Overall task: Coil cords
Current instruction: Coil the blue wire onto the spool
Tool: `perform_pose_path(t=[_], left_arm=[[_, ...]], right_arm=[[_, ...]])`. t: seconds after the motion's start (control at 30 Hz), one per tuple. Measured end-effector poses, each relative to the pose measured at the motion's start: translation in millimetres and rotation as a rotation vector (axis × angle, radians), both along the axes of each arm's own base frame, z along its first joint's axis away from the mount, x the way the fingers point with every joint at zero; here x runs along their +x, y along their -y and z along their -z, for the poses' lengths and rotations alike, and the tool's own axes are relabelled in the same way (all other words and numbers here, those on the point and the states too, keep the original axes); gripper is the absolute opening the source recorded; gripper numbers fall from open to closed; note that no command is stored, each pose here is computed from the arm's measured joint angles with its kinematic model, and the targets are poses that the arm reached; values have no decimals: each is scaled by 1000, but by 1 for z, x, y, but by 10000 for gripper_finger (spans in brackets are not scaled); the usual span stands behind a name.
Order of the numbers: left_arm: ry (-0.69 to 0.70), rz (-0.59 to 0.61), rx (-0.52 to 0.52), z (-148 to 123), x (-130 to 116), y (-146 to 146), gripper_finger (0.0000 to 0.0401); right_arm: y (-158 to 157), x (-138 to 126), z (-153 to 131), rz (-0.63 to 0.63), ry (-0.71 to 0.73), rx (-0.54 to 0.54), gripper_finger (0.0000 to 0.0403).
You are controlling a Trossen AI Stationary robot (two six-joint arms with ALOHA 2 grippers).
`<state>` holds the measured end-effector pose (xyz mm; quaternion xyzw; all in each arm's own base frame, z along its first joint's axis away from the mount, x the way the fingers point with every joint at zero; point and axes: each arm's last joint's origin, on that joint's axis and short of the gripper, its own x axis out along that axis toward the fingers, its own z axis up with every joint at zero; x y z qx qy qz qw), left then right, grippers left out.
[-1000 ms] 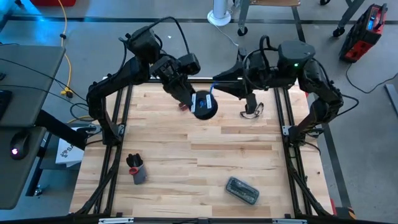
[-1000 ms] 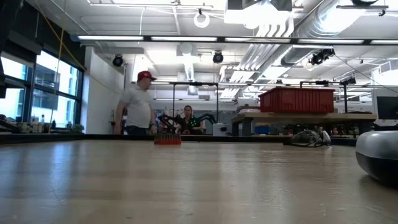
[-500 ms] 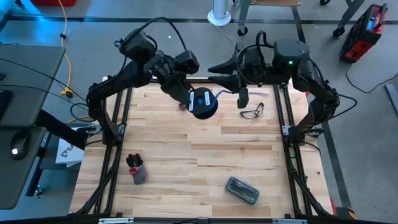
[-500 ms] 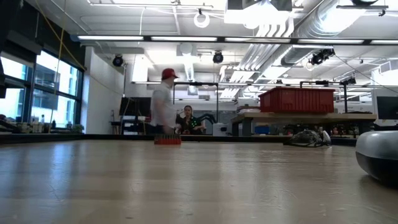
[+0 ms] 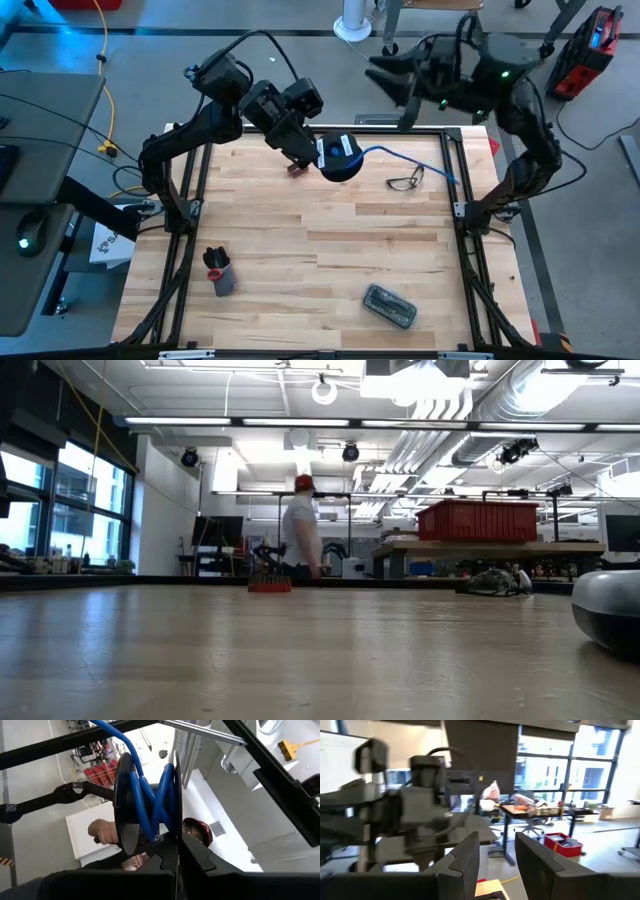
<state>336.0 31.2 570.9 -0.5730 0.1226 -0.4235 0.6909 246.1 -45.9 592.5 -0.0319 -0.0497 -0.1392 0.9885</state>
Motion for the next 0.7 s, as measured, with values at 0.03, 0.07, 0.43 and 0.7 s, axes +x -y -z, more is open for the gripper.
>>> perform_pose_path(t=[0.03,0.07,0.43,0.7], left_arm=[[-8,-5,-7,0,1,0,0],[-15,-12,-10,1,1,0,0],[-108,-25,-23,8,4,-6,0],[-141,-56,-22,11,3,-21,0]], right_arm=[[2,-4,-2,13,5,-1,117],[5,-10,-3,26,9,-1,117],[-3,-76,2,-233,-147,192,117],[-33,-76,16,-368,-297,319,117]])
